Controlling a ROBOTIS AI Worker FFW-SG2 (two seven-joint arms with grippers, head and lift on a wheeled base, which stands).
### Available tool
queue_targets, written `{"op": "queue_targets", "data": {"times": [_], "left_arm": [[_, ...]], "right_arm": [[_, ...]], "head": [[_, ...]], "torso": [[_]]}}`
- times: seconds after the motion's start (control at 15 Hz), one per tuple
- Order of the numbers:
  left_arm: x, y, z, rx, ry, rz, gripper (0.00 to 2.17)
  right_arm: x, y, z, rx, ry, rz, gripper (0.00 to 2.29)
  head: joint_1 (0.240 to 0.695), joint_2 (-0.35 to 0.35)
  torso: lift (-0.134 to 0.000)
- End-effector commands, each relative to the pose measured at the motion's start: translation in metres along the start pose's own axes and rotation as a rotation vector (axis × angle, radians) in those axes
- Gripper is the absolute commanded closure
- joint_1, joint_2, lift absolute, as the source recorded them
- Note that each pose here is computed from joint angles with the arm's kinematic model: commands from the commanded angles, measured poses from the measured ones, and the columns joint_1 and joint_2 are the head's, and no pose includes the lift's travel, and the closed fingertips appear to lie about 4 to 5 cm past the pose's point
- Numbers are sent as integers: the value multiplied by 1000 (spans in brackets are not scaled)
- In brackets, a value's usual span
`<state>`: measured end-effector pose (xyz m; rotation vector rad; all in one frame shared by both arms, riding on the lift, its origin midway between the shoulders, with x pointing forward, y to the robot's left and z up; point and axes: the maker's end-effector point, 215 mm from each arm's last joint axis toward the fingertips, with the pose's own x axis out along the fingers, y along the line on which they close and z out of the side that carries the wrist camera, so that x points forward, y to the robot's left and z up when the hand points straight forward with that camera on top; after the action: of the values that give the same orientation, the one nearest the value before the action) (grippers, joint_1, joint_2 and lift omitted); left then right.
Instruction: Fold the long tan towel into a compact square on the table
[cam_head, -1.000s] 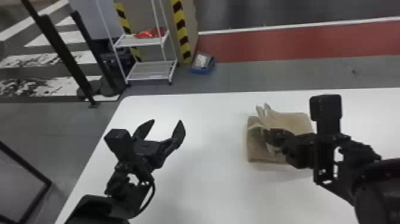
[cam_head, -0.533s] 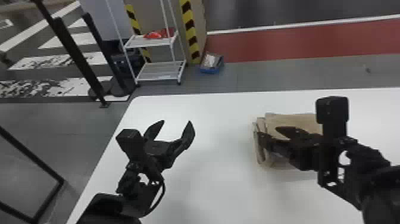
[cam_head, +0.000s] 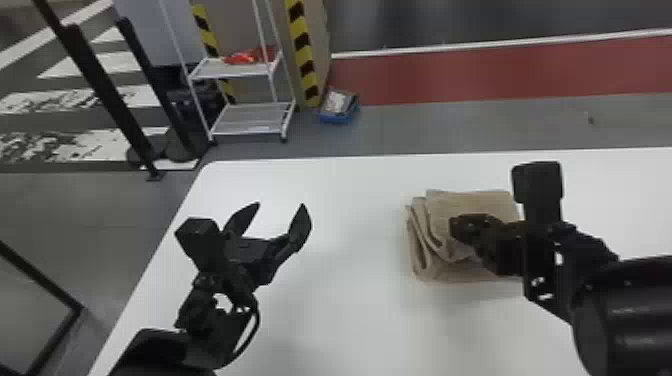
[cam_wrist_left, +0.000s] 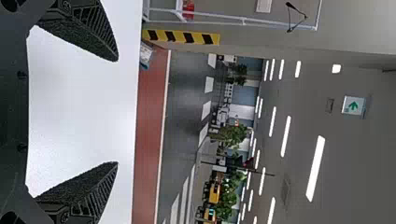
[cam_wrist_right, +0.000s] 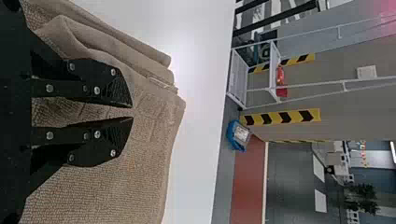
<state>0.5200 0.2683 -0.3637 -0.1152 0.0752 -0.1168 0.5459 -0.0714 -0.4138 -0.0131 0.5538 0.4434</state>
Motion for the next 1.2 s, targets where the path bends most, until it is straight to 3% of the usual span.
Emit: {"op": "queue_targets", "data": {"times": [0.0,0.4,0.6,0.87,1.13], "left_arm": [[-1,2,0,1,1,4,90],[-1,4,0,0,1,7,90],[-1,4,-2,0,4,8,90],[1,3,-4,-1,5,3,90],[1,2,-2,1,2,0,90]], "right_arm": [[16,3,-13,-20,49,6,2040],[20,66,-19,-96,60,114,2040],[3,95,-11,-97,12,188,2040],[-23,86,-25,-48,47,196,2040],[-34,87,-43,-72,59,185,2040]], "head": [[695,200],[695,244],[695,273],[695,301],[695,286]], "torso": [[-125],[-125],[-125],[-125],[-125]]}}
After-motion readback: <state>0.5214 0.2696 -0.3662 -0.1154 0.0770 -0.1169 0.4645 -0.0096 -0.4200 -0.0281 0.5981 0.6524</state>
